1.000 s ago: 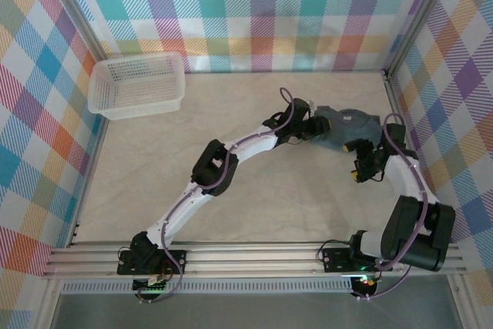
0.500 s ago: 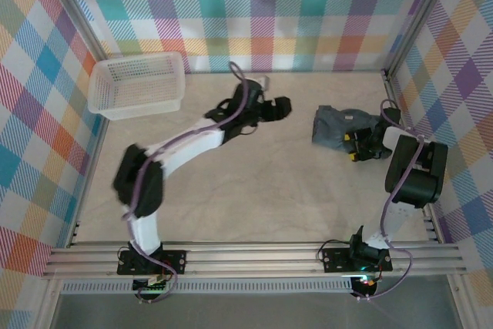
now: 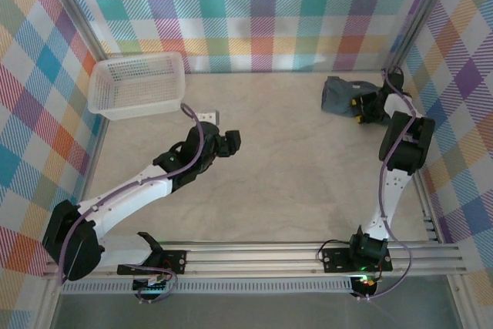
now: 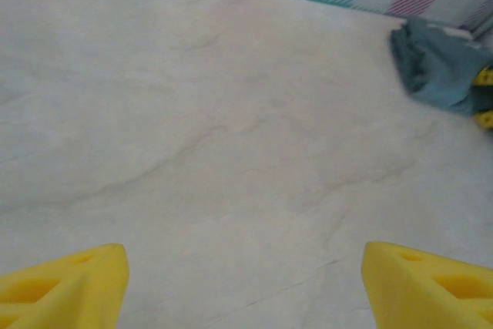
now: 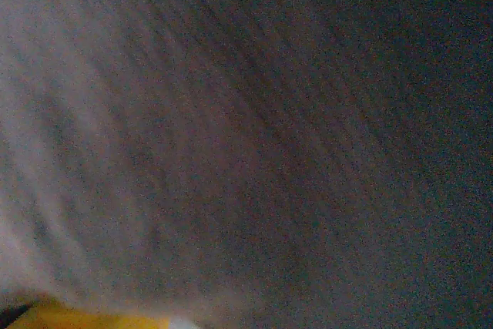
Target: Fold the inside-out t-shirt
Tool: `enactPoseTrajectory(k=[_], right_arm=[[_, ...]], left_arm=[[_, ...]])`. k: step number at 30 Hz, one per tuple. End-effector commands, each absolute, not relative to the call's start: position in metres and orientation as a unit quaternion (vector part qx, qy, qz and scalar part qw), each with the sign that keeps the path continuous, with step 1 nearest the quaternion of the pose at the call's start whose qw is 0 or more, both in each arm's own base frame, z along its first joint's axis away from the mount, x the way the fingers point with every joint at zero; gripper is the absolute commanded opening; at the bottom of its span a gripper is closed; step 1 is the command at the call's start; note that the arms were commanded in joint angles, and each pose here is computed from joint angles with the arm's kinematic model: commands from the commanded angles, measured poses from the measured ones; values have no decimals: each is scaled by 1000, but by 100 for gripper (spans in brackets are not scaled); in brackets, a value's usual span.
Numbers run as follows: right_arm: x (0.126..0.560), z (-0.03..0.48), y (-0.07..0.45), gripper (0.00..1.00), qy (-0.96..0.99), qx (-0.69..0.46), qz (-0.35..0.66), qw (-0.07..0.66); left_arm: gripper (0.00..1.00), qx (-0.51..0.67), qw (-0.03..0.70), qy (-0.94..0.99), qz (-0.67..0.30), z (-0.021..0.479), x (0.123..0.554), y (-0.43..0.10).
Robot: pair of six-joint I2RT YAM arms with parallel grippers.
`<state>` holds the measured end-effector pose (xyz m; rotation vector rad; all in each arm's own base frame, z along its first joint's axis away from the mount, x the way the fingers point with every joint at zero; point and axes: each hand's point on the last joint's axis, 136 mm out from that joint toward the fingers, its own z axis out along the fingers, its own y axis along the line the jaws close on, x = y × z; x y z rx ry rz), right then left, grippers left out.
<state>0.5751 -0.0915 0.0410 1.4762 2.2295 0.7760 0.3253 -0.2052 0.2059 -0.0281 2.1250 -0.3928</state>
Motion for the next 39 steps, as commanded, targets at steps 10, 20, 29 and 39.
enactPoseTrajectory(k=[10,20,29,39], right_arm=[[584,156,-82,65,866,332,252,276],[379,172,-53,89,863,232,104,437],[363,98,-21,98,861,104,43,497],[396,94,13,100,823,6,58,565]], left_arm=[[100,-50,583,810,-47,235,314,-125],[100,-79,594,789,137,203,313,-22],[100,-58,586,806,59,126,378,-6],[100,-43,544,838,6,79,398,-9]])
